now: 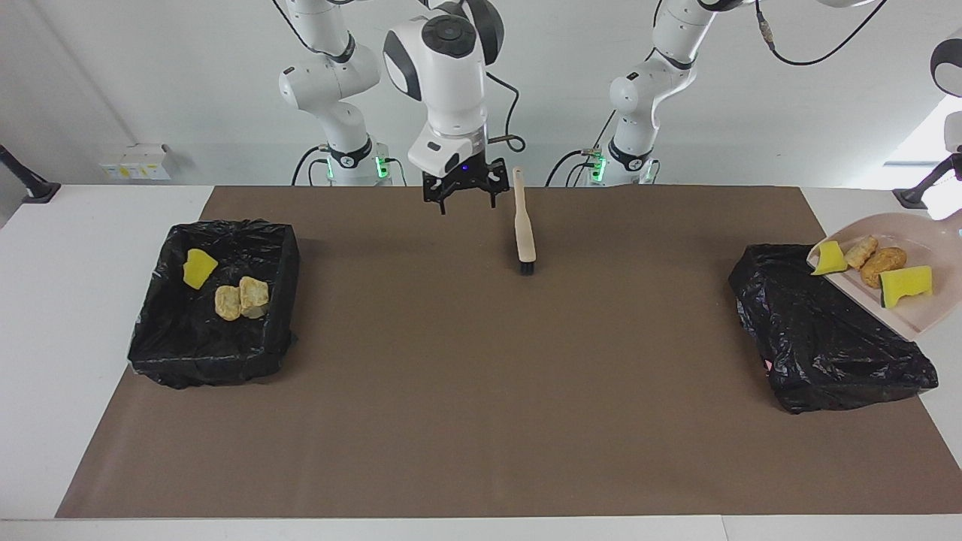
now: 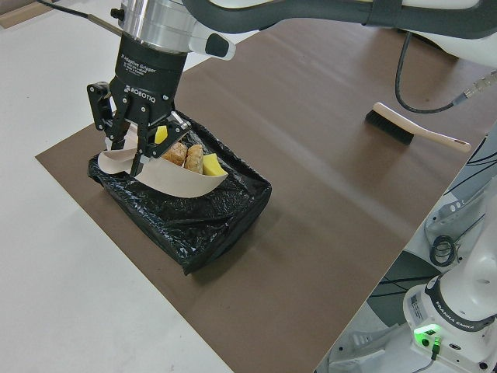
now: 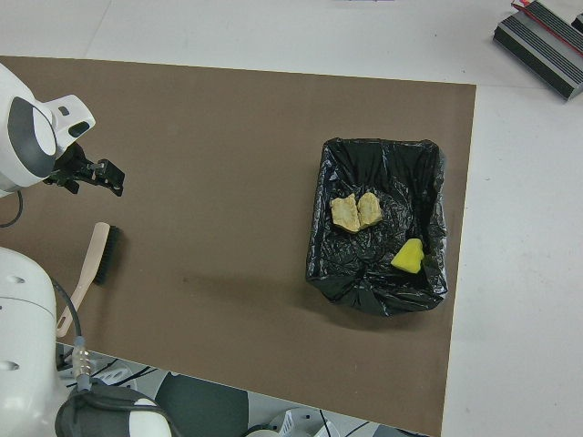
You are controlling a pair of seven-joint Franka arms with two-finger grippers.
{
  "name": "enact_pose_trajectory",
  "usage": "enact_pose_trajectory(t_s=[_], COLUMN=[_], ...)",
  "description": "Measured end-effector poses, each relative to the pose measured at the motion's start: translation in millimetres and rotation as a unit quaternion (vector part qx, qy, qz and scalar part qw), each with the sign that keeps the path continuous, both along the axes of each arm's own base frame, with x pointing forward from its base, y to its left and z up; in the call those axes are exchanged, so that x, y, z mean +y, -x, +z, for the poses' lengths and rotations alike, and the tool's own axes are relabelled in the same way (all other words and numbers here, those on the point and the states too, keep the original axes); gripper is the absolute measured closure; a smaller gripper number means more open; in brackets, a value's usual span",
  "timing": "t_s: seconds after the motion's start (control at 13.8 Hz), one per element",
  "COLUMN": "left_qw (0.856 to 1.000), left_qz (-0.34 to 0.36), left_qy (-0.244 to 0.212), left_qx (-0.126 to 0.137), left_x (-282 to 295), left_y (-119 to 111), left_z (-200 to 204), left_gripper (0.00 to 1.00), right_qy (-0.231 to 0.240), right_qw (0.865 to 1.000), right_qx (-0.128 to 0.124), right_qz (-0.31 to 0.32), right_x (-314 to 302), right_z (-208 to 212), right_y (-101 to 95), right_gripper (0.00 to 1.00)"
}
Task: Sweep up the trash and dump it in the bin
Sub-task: 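Return the dustpan to the table center with the left gripper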
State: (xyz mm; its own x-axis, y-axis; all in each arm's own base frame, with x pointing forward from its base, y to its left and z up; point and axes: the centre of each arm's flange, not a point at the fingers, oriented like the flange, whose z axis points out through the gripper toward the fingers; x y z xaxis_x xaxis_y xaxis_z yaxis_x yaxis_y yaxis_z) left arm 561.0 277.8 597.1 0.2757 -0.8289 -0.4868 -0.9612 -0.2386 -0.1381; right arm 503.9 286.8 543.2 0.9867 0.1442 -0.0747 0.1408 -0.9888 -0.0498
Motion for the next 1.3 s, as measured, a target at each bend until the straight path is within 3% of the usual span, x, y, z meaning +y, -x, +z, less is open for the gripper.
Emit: enact_pose_trajectory(t_s=[0.29, 0.51, 0.72, 0.87, 1.08, 1.3], left_qw=[0.998, 0.994, 0.986, 0.983, 0.987, 0.998], left_qz=[-0.043, -0.055, -0.079, -0.085, -0.087, -0.057], left_qy=[-0.048, -0.084, -0.139, -0.151, -0.133, -0.015], left_qx=[0.024, 0.037, 0.054, 0.056, 0.036, -0.015], left_x=[-32.7, -36.4, -50.1, -54.6, -64.4, -85.9], left_y=[-17.1, -19.6, -26.6, -28.7, -31.4, -26.3], left_z=[-1.3, 2.3, 9.1, 11.1, 21.2, 39.3], left_gripper=[0.68, 0.68, 0.68, 0.68, 0.68, 0.68], right_qy=[-0.003, -0.001, 0.020, 0.035, 0.036, 0.039], right_qw=[0.999, 0.998, 0.998, 0.999, 0.999, 0.997], right_qx=[0.022, 0.023, 0.020, 0.011, -0.013, -0.022], right_qz=[0.042, 0.066, 0.048, 0.031, -0.005, -0.063], right_x=[-118.2, -180.7, -223.7, -245.7, -282.2, -315.3], right_z=[33.1, 50.5, 52.2, 54.2, 62.3, 67.9], right_y=[-37.9, -49.0, -55.6, -59.4, -66.0, -65.4], right_gripper=[0.00, 0.00, 0.00, 0.00, 0.00, 0.00])
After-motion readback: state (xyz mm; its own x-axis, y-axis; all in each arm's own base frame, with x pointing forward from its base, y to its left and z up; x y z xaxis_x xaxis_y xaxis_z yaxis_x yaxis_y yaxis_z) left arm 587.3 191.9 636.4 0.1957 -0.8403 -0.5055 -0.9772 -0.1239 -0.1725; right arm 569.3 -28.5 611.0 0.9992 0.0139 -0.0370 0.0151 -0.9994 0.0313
